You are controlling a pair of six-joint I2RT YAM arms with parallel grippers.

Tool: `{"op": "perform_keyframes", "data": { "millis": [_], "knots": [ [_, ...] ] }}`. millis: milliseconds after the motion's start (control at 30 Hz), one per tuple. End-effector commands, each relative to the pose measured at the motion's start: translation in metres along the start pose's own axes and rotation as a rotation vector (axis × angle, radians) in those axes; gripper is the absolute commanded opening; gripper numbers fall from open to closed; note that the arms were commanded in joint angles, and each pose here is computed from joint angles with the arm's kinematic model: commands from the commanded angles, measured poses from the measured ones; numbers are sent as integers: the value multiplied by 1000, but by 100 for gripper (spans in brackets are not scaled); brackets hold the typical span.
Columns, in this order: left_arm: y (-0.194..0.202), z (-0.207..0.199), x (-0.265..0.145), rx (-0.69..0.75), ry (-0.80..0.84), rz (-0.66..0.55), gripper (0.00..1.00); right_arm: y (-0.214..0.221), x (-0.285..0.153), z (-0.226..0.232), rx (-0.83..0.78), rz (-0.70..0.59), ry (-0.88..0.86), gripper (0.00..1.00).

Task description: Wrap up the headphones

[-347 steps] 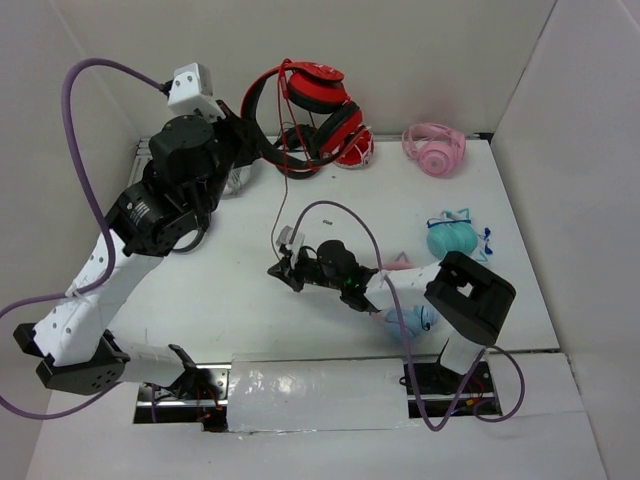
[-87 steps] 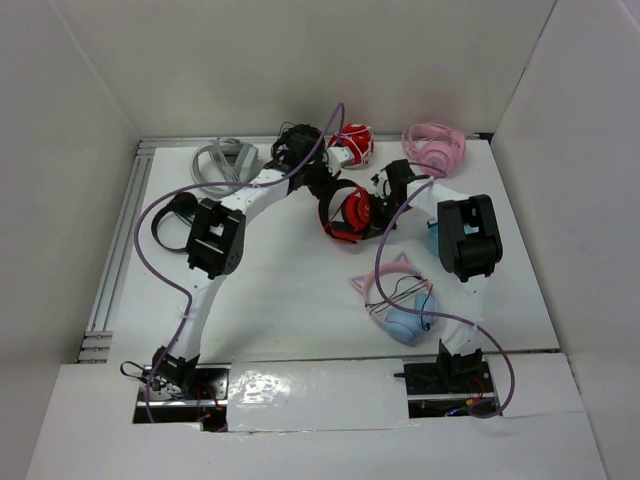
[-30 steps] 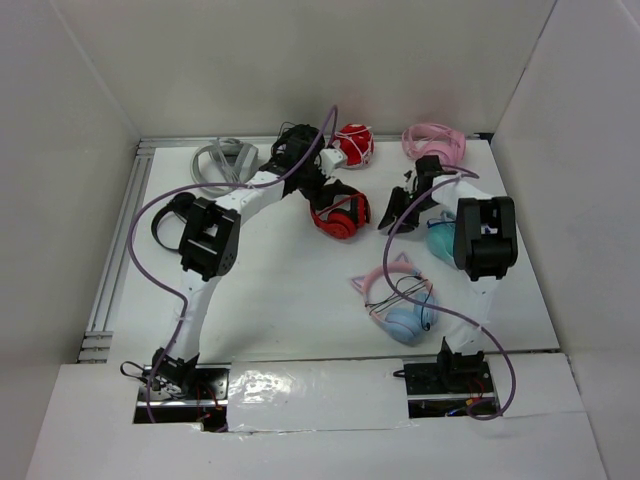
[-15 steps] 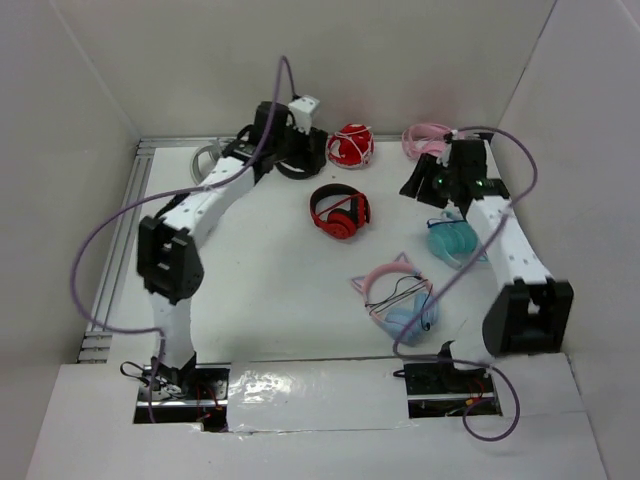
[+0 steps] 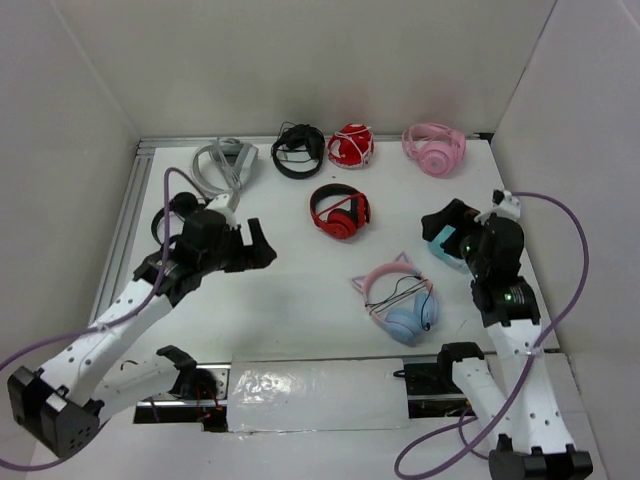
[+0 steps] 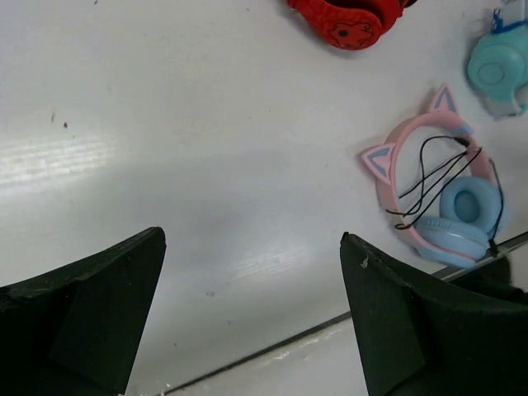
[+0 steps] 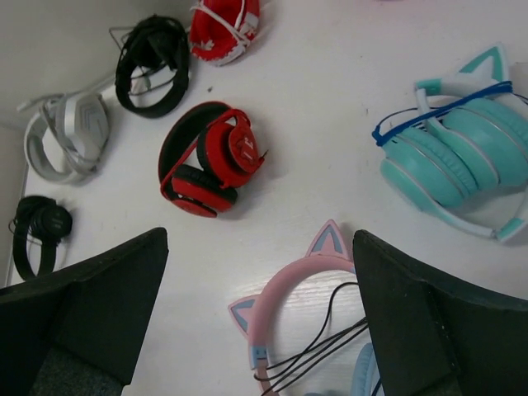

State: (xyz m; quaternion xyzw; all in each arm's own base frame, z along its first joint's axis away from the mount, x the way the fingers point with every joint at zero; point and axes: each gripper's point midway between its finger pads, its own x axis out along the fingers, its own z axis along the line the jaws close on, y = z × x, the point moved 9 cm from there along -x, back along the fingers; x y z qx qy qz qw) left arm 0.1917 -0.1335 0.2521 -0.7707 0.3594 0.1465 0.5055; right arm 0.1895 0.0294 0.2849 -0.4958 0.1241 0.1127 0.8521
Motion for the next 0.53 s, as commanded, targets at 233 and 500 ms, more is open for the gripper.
{"op": "perform_keyframes", "data": {
  "millis": [233,500],
  "knots": [
    [19,3,-52,-138,101,-146,99,-4,-40,-7,124,-262,28,100],
    [28,9,-53,-146,86,-141,99,2,-42,-11,78,-250,21,100]
  ]
}}
